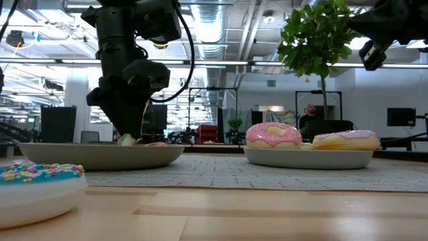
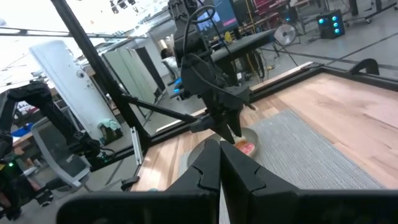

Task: Pick & Place donuts
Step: Adjust the small green donut on the brown plate

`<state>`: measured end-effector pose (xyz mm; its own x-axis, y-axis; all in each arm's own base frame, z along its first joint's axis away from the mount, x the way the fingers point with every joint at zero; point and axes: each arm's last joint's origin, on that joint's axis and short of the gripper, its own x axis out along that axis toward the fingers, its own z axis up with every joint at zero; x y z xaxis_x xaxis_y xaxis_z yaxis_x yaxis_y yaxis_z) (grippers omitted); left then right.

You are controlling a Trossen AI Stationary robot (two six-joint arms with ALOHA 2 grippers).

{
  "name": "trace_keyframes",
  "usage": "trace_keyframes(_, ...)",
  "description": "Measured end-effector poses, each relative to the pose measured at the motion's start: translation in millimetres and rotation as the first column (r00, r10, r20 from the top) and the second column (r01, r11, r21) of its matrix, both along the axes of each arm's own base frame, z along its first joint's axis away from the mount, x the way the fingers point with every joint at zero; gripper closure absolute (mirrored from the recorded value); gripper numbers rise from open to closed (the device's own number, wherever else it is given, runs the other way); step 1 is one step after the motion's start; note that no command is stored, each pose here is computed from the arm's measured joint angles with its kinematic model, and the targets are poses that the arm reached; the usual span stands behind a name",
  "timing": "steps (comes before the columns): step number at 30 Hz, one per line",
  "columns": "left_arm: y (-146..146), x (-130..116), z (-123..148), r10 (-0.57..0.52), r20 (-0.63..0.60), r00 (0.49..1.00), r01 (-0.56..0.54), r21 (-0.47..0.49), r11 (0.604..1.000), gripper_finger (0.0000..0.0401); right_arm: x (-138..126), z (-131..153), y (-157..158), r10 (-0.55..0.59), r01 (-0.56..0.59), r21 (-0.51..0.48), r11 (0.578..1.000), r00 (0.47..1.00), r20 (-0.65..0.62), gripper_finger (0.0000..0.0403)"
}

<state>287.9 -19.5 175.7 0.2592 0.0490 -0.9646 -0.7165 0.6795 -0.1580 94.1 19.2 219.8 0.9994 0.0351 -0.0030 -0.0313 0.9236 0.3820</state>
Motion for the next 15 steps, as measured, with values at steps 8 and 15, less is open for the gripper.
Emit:
trace_keyframes(8,0,3,3,-0.002,0.016,1.000,0.001,0.020,1.000,0.0266,0,0,0,0.000,0.000,0.000,1.000,1.000,0.000,0.0403)
trace_keyframes(15,2,8,13,-0.016,0.034,0.999,0.013,0.082,0.997,0.0266,0,0,0,0.000,0.000,0.000,1.000,1.000,0.000,0.0403)
